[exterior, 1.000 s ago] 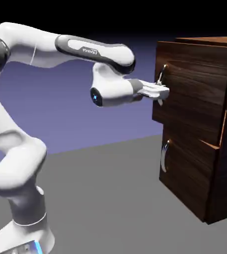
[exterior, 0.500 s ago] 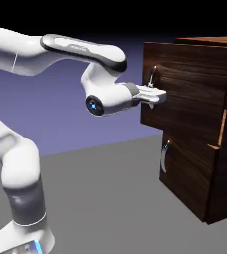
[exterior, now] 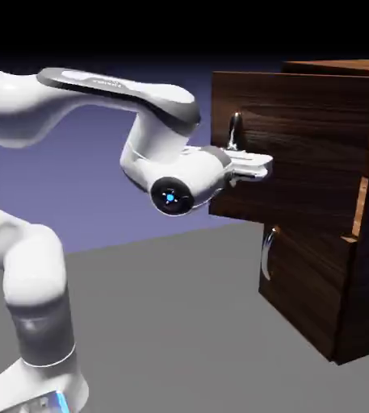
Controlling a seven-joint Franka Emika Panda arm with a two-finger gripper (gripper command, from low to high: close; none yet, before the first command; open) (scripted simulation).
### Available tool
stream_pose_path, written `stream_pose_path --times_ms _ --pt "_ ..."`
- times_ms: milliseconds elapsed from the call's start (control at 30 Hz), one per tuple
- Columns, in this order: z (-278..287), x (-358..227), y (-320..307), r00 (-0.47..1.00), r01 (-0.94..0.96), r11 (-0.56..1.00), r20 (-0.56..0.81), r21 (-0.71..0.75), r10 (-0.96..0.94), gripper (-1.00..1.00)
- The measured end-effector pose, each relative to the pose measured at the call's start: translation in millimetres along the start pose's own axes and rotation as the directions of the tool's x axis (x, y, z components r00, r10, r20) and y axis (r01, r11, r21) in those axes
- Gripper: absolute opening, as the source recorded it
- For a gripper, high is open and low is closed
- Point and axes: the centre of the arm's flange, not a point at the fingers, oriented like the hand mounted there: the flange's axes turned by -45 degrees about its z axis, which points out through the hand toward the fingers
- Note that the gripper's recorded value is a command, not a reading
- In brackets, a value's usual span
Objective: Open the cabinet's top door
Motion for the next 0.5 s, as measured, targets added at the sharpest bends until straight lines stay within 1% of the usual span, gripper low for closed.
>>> stream_pose_path --times_ms 233,500 --pt "-45 0 -31 1.000 0.000 0.983 0.000 -0.183 0.000 -1.00" --pt "-88 0 -74 1.000 0.000 0.926 0.000 -0.378 0.000 -1.00"
